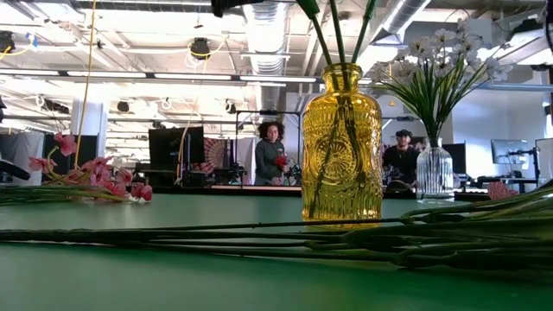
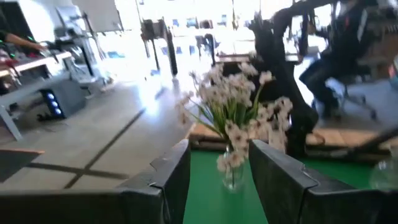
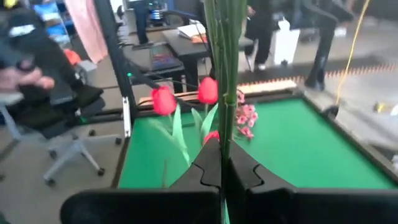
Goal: Sort flowers into vase by color
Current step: Put the top middle pink flowers into the bottom transparent vase, then put the left pink flowers into the bottom transparent vase
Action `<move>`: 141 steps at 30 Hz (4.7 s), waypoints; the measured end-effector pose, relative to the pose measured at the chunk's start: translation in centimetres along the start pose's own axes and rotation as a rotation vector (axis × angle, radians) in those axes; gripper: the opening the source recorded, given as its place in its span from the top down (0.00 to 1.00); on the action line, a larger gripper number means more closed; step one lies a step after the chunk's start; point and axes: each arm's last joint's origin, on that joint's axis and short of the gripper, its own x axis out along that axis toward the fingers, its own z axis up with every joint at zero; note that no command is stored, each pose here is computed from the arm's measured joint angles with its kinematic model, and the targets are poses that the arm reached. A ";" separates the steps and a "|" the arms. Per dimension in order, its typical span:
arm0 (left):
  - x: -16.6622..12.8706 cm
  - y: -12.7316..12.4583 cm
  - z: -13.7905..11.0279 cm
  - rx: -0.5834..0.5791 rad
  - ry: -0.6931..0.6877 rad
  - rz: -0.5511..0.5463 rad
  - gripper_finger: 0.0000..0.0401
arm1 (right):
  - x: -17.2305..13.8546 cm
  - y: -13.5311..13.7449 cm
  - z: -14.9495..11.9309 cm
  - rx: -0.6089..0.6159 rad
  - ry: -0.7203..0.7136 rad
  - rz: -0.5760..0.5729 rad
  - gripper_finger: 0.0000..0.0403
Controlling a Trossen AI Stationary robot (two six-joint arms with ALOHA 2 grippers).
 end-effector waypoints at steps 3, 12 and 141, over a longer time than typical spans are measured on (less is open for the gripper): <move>-0.1 -0.1 -1.0 -0.037 -0.057 0.027 0.63 | -0.9 1.3 -2.1 -0.104 -0.044 -0.003 0.94; 0.2 -0.2 -2.2 -0.100 -0.060 0.027 0.63 | -2.3 2.5 -6.1 -0.110 -0.143 -0.015 0.94; -0.5 -1.5 -6.4 -0.415 0.400 0.090 0.63 | -4.2 -3.8 -14.1 0.538 0.939 0.287 0.48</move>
